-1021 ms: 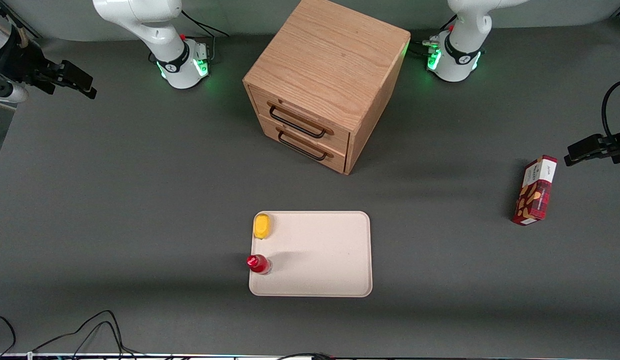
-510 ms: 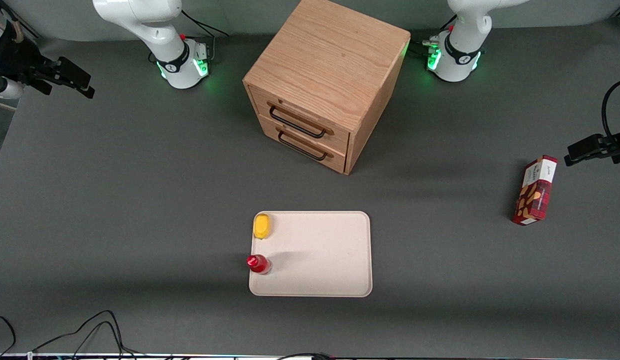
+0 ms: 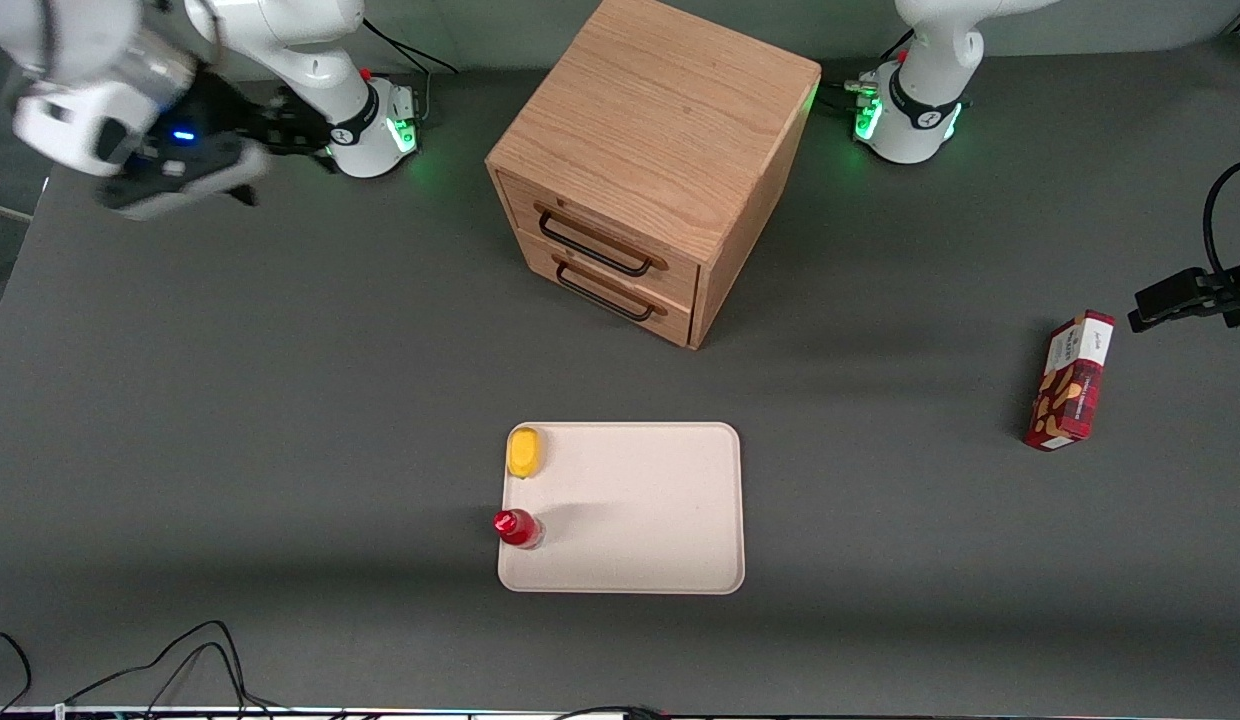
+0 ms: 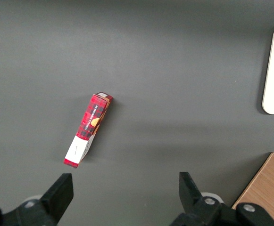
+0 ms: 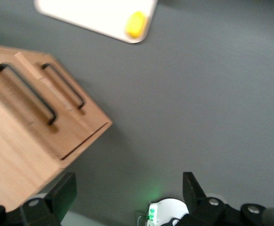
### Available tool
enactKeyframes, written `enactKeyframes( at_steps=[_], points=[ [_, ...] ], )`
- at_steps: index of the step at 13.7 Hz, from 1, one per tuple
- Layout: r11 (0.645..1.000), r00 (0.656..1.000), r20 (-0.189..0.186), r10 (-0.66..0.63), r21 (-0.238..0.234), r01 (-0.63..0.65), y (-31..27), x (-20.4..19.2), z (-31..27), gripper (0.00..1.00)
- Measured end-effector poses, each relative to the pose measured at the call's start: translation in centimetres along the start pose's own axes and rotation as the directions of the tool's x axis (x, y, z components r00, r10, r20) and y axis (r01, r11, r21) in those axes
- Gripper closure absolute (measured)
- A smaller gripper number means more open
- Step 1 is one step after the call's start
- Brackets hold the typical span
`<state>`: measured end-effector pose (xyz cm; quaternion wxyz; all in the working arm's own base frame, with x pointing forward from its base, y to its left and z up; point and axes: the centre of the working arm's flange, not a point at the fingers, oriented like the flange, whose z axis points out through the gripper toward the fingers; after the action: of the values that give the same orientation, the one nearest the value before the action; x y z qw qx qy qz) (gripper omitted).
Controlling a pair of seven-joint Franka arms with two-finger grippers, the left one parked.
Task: Open upper drawer
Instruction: 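Move the right gripper to the upper drawer's black handle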
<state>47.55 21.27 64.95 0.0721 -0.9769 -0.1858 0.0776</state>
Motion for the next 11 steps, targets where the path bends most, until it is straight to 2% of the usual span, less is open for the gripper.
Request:
enactKeyframes(
  at_steps=[2, 4, 8, 11],
  points=[
    [0.982, 0.983, 0.055, -0.173, 0.081, 0.168, -3.8, 3.0, 3.8, 0.00],
    [0.941, 0.945, 0.082, -0.316, 0.153, 0.302, -6.5, 6.4, 8.7, 0.00],
    [0.857, 0.876, 0.108, -0.471, 0.291, 0.425, -8.7, 11.7, 18.7, 0.00],
    [0.812, 0.846, 0.099, -0.524, 0.357, 0.462, -9.0, 13.6, 23.4, 0.00]
  ],
)
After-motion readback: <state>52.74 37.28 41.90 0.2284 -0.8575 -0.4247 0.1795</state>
